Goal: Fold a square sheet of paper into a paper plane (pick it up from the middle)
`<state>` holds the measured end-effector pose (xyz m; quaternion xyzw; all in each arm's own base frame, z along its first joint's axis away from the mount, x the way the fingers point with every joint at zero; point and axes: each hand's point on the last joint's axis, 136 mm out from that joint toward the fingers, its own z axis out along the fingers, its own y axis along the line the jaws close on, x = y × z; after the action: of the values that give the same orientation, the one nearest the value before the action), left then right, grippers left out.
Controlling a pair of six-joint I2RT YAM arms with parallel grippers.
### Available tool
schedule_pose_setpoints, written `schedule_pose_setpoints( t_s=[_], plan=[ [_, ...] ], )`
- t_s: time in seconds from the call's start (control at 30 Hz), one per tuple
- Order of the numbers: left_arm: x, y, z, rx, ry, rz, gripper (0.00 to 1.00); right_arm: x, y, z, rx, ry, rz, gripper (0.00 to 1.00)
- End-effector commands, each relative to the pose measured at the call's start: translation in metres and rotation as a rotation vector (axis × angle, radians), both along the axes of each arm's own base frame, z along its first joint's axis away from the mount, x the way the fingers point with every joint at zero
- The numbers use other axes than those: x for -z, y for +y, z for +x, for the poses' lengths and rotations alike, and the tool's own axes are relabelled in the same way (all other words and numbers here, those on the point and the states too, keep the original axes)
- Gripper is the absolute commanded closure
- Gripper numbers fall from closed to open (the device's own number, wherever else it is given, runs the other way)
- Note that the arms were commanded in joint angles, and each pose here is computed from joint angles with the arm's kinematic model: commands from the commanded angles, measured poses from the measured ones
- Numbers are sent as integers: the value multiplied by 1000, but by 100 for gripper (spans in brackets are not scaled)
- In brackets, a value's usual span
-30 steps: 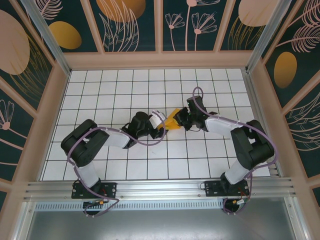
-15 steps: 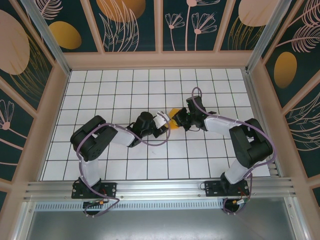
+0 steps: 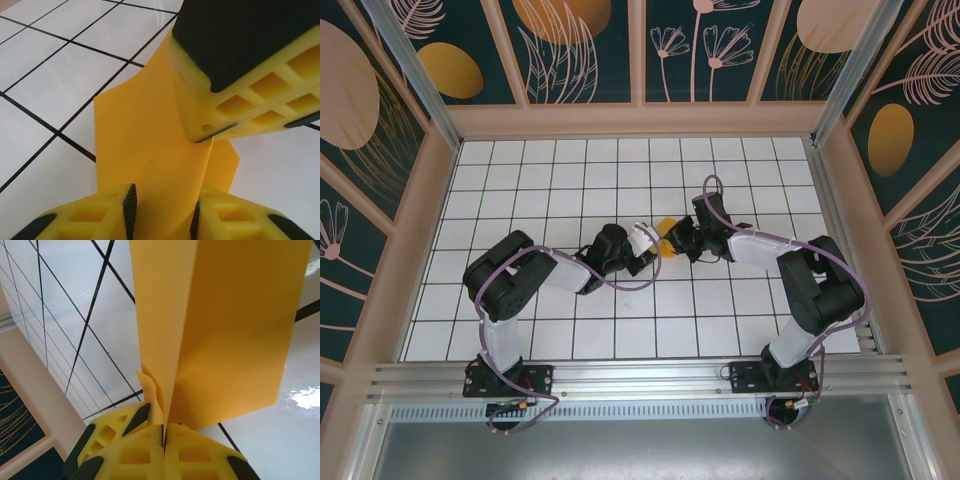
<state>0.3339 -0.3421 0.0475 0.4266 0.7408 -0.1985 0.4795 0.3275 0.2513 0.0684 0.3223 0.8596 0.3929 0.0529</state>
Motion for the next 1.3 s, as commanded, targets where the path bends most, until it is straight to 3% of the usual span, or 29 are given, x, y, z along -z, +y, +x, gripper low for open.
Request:
schedule_pose_setpoints(
  t_s=[0.0, 0.13, 0.27, 0.37, 0.6, 0.73, 0.97, 1.27],
  plan=[
    [-9, -8, -2, 17, 7, -51, 60, 0, 1, 4, 1, 17, 2, 100],
    [-17, -9, -3, 20, 2, -70, 57, 3, 0, 2, -3, 22, -7, 100],
    [-17, -8, -4, 25, -2, -64, 68, 3, 0, 2, -4, 24, -9, 100],
    [-15, -7, -5, 25, 3, -62, 70, 3, 0, 3, -4, 24, -11, 100],
    [-7, -9, -12, 35, 67, -84, 75, -7, -3, 7, -13, -24, -20, 67],
    [-5, -10, -17, 32, 112, -114, 77, -13, -7, 8, -20, -67, -31, 56],
    [-2, -11, -22, 12, 205, -174, 80, -26, -11, 8, -74, -195, -16, 48],
    [-3, -21, -24, -36, 408, -265, 87, -29, -32, 3, -109, -311, -40, 47]
  ],
)
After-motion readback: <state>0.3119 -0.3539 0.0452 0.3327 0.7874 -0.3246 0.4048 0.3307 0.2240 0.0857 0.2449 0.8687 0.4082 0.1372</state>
